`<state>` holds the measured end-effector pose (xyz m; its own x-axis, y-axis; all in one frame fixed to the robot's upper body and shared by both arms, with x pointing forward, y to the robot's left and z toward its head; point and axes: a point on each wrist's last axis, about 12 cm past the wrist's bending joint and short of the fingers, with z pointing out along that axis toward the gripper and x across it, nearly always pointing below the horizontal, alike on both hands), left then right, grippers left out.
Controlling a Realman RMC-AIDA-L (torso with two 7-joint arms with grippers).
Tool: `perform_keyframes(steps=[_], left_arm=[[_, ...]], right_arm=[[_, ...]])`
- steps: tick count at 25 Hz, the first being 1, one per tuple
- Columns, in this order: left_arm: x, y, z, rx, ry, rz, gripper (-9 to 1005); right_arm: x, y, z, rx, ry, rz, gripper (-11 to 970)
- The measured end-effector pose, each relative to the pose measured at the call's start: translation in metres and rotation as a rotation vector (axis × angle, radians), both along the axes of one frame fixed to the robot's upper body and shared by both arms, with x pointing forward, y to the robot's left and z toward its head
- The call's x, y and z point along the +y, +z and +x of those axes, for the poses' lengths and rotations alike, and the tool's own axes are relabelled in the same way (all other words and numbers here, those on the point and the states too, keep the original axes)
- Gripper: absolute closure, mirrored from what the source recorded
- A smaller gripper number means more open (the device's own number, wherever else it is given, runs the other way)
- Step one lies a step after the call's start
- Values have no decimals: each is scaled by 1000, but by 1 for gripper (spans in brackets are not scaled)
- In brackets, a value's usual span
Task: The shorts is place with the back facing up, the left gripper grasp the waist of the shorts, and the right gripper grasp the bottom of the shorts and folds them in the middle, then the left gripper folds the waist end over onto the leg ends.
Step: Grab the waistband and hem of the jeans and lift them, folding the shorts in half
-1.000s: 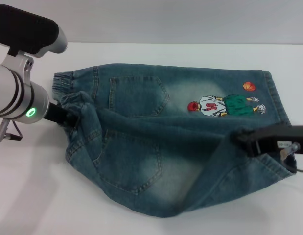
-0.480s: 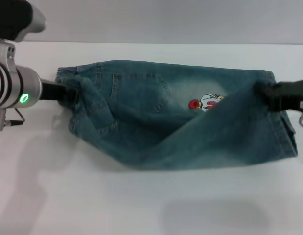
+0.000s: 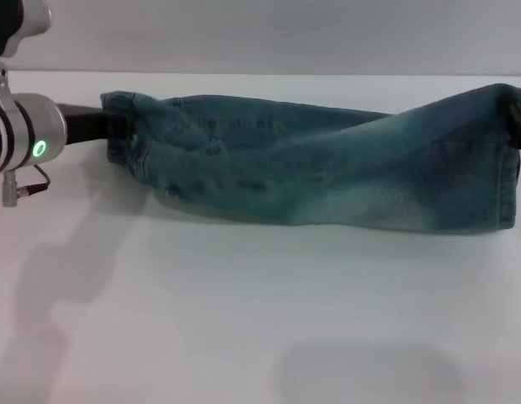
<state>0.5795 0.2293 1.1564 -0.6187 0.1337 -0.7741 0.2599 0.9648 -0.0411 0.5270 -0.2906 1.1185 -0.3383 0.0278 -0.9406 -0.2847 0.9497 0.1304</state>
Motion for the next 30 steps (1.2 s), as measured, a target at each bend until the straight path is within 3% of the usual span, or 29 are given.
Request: perform_keyframes(steps=[11, 30], left_arm=[[5, -6, 5, -92, 48, -108, 836], [-6, -13, 27, -145, 52, -166, 817]], right_arm=[[-15, -25, -8, -16, -64, 71, 951], [-46, -18, 6, -78, -171, 101, 937]])
